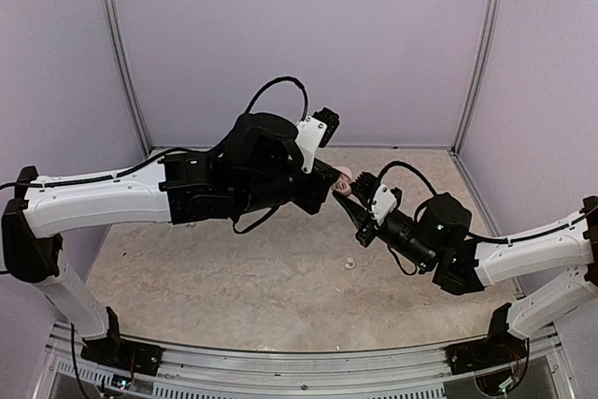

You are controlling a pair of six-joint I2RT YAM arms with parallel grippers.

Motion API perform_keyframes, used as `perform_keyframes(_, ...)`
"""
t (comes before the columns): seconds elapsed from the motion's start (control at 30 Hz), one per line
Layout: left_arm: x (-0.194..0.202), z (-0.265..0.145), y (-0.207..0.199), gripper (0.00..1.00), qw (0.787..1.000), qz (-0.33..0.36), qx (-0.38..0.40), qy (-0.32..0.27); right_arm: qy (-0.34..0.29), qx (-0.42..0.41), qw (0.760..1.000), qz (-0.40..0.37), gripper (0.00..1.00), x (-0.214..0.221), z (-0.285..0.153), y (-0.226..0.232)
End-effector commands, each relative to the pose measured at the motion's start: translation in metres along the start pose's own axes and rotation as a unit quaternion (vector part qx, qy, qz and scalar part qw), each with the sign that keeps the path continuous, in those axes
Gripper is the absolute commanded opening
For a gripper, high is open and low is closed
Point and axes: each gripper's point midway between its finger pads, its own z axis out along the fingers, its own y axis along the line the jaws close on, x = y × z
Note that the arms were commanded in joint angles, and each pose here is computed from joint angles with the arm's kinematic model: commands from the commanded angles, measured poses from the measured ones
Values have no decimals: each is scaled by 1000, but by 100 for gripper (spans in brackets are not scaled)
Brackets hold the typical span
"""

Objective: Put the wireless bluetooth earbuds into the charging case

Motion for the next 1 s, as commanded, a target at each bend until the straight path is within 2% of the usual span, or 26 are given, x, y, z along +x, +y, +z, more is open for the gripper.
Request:
perform_keyframes(0.0, 18, 7, -17, 17, 999, 21, 19, 36, -34, 5, 999, 10, 0, -21, 1, -3)
perform_keyframes(0.4, -1, -2, -19, 29, 999, 13, 30, 18, -38, 5, 999, 17, 0, -20, -4, -4)
perform_keyframes(0.8, -41, -28, -21, 40, 998, 0, 54, -42, -30, -1, 999, 25, 0, -12, -4, 1)
perform_keyframes(0.97, -53, -45, -16, 52, 995, -1, 59, -77, -29, -8, 999, 32, 0, -10, -5, 3)
